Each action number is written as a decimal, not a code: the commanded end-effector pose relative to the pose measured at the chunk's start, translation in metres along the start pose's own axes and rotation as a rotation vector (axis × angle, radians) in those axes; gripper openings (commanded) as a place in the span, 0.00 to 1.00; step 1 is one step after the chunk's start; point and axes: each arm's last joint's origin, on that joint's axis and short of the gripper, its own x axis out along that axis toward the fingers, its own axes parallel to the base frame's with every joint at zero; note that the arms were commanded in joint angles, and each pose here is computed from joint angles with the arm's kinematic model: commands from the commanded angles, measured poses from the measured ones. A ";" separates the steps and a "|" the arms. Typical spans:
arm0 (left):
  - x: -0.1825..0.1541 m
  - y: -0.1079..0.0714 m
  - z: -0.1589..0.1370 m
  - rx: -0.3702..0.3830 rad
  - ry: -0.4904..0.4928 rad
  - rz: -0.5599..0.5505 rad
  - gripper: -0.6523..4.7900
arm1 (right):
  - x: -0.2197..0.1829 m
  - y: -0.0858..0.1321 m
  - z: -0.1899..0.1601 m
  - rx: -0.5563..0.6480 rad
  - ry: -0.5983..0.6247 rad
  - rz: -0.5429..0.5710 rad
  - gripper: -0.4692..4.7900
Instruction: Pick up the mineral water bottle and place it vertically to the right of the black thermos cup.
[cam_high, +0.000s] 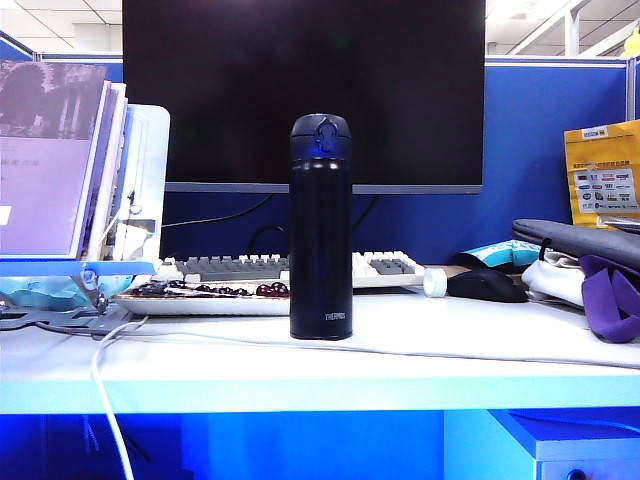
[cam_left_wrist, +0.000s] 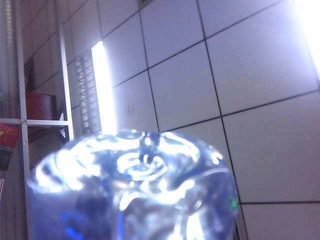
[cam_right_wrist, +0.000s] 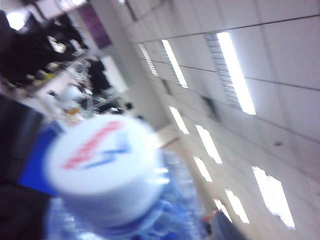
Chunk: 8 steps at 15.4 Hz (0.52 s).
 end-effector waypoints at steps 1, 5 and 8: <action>0.001 -0.008 -0.005 -0.001 0.030 -0.032 0.17 | -0.003 -0.006 0.015 -0.004 -0.019 -0.022 0.76; 0.001 -0.006 -0.004 -0.002 0.048 0.005 0.17 | -0.003 -0.006 0.015 -0.005 -0.020 -0.023 0.83; 0.001 -0.004 -0.004 -0.003 0.065 0.030 0.17 | -0.003 -0.007 0.015 -0.008 -0.020 -0.027 0.89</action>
